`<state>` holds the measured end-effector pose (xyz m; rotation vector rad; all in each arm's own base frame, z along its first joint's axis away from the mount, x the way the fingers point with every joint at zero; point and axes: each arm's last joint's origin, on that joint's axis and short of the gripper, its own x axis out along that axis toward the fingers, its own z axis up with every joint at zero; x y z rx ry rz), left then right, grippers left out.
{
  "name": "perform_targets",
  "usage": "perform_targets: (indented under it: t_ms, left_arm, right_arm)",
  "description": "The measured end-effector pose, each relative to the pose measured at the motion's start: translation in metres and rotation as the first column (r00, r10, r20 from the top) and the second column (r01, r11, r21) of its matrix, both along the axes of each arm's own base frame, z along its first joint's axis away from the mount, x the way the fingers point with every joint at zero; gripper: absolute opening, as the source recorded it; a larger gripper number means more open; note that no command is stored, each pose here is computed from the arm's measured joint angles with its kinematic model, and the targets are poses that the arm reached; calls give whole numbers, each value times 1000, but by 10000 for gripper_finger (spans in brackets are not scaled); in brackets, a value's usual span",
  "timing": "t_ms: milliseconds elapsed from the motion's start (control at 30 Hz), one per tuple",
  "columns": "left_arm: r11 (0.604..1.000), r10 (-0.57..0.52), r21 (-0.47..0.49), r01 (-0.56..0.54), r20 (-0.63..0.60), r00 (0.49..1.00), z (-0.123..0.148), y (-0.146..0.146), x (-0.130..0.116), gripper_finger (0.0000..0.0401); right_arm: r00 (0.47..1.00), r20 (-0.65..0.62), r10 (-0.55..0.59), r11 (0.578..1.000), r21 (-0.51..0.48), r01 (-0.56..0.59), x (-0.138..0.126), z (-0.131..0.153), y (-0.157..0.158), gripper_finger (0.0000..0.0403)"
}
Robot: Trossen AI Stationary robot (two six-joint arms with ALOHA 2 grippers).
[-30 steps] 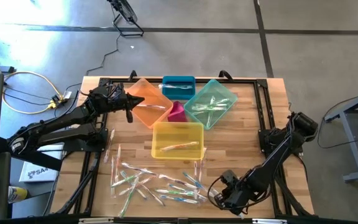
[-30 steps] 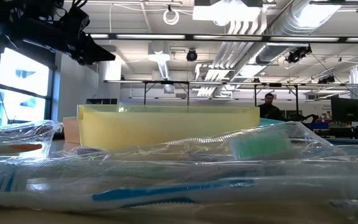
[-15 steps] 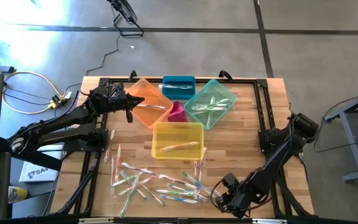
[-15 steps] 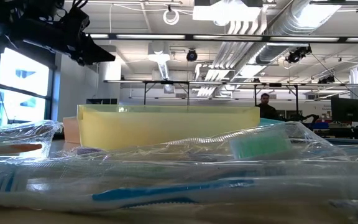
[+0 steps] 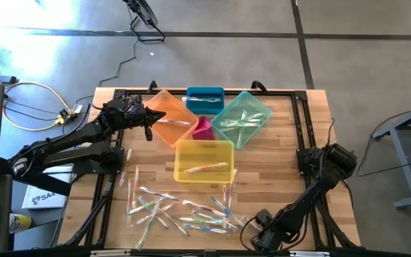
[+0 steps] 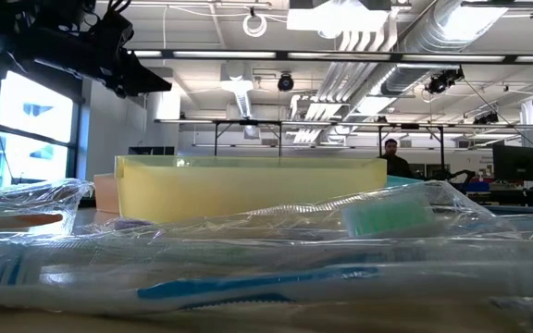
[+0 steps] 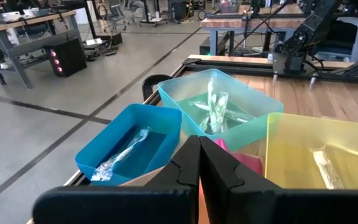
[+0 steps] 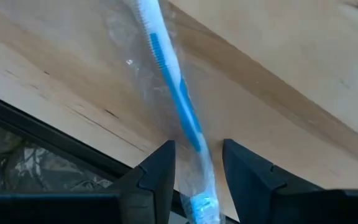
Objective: Pick & Place Toothbrushes
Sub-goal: Put the blue toothbrush into the blue bin
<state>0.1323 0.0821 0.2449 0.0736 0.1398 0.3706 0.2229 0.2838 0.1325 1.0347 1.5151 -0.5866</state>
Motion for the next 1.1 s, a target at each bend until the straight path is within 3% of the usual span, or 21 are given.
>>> perform_targets:
  t_ms: [233,567,967,1100]
  left_arm:
    - [1000,2,-2,-2,-2,1000,0,0,0,0]
    - [1000,2,-2,-2,-3,1000,0,0,0,0]
    - [1000,-2,-2,2,-2,1000,0,0,0,0]
    - [1000,-1,1,1,2,1000,0,0,0,0]
  right_arm:
    - [1000,-7,-2,1000,-14,2,0,-2,-1,110]
    - [1000,-14,-4,1000,-25,4,-1,-3,-2,16]
    - [1000,-4,-1,1000,10,1,0,3,-2,6]
    - [1000,24,-12,999,-34,13,-3,15,-9,5]
